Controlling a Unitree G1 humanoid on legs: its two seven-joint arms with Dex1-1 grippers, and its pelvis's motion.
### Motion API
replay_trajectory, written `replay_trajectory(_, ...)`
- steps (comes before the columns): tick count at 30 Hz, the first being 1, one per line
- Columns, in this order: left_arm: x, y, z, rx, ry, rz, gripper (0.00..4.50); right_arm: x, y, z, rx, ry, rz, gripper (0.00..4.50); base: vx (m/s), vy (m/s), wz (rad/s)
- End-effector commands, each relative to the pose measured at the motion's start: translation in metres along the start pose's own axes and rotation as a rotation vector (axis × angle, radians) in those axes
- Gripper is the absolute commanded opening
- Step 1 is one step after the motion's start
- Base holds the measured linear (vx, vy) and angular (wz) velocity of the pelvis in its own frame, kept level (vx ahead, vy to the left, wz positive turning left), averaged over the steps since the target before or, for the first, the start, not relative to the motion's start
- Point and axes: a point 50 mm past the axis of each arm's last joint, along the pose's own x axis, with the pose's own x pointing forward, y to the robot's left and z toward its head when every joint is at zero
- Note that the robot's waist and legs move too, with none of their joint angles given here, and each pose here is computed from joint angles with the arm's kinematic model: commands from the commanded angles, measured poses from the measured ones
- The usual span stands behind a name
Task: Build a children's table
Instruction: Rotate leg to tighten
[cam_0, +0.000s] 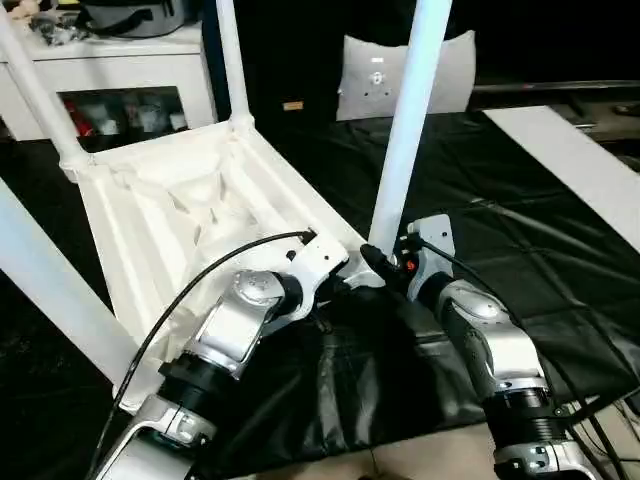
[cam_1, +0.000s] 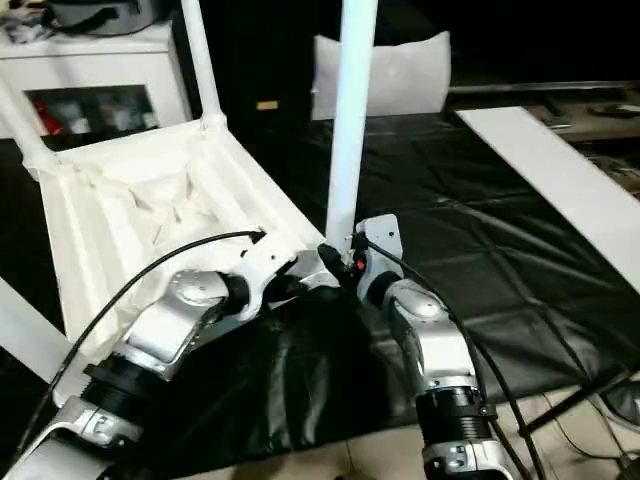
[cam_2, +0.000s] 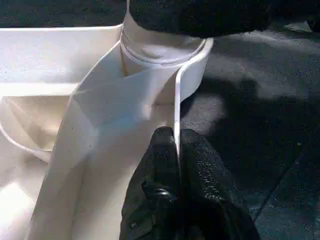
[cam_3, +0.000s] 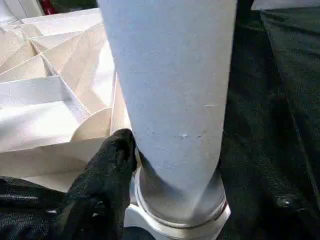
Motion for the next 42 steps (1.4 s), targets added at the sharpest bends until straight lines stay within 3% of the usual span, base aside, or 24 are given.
replay_trajectory(1, 0.006, -0.010, 0.024, 0.048, -0.096, -0.042, 0.00, 0.005, 0.016, -0.010, 0.013, 0.043, 0.073, 2.98, 0.000, 0.000, 0.00)
replay_trajectory(7, -0.002, -0.006, 0.016, 0.096, -0.075, -0.078, 0.00, -0.006, 0.006, -0.006, -0.009, -0.017, 0.088, 3.50, 0.000, 0.000, 0.00)
replay_trajectory(8, -0.008, -0.003, 0.012, 0.126, -0.070, -0.108, 0.00, -0.014, -0.002, -0.004, -0.031, -0.038, 0.129, 3.63, 0.000, 0.000, 0.00)
replay_trajectory(10, -0.011, -0.002, 0.010, 0.145, -0.070, -0.131, 0.00, -0.019, -0.006, -0.002, -0.050, -0.039, 0.166, 3.81, 0.000, 0.000, 0.00)
replay_trajectory(16, -0.025, 0.004, 0.000, 0.214, -0.042, -0.236, 0.00, -0.039, -0.018, 0.000, -0.185, 0.007, 0.340, 4.28, 0.000, 0.000, 0.00)
replay_trajectory(18, -0.035, 0.002, -0.007, 0.278, -0.015, -0.362, 0.00, -0.047, -0.027, 0.003, -0.240, 0.040, 0.420, 4.47, 0.000, 0.000, 0.00)
replay_trajectory(22, -0.044, 0.003, -0.016, 0.368, 0.029, -0.476, 0.00, -0.055, -0.031, 0.007, -0.297, 0.083, 0.568, 4.47, 0.000, 0.000, 0.00)
replay_trajectory(29, -0.053, 0.004, -0.022, 0.425, 0.065, -0.571, 0.00, -0.063, -0.026, 0.008, -0.293, 0.119, 0.767, 4.47, 0.000, 0.000, 0.00)
replay_trajectory(30, -0.054, 0.002, -0.023, 0.434, 0.068, -0.603, 0.00, -0.062, -0.026, 0.007, -0.297, 0.118, 0.789, 4.18, 0.000, 0.000, 0.00)
replay_trajectory(42, -0.057, -0.007, -0.023, 0.471, 0.059, -0.718, 0.00, -0.062, -0.020, 0.004, -0.208, 0.161, 0.954, 3.28, 0.000, 0.000, 0.00)
